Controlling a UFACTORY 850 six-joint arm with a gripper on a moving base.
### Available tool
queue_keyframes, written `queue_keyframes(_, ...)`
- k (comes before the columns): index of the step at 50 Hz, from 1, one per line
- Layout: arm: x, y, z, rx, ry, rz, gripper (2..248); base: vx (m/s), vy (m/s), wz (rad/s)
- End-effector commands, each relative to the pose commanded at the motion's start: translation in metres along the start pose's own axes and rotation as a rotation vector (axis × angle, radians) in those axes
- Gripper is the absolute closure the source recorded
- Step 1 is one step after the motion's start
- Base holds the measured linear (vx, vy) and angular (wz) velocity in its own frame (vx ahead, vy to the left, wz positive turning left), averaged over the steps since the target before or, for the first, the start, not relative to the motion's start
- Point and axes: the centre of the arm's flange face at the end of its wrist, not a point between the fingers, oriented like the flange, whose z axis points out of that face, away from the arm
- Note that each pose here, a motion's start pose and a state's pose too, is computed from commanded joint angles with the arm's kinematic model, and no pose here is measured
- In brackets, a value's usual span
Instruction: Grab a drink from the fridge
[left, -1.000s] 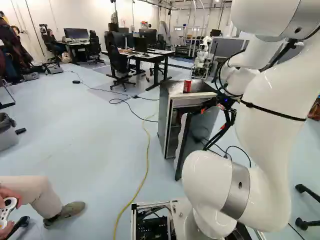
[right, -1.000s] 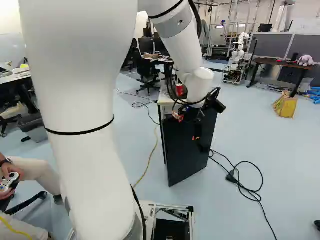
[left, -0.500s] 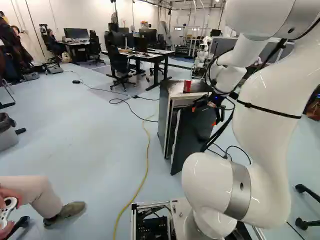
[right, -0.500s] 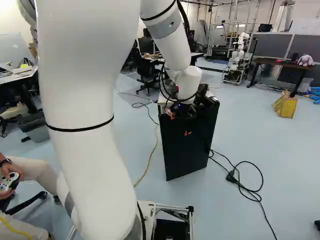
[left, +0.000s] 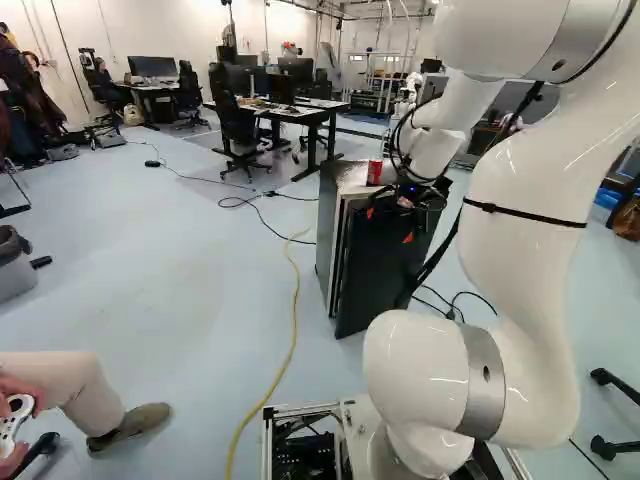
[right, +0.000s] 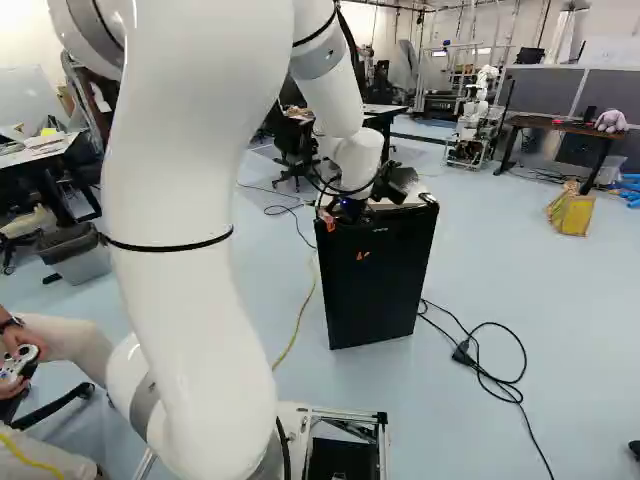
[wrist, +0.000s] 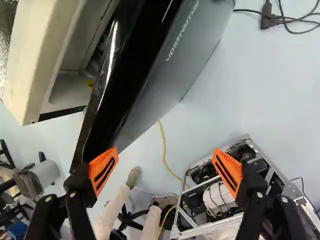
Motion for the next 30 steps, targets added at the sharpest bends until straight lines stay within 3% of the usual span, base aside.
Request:
queue_keyframes(11,-0.001,-0.016,0.004,0.003,-0.004,-0.029,3,0.000,0.000,0.000)
queue_keyframes(30,-0.001,-0.019,0.005,0.004,-0.003,-0.036,3,0.000,0.000,0.000)
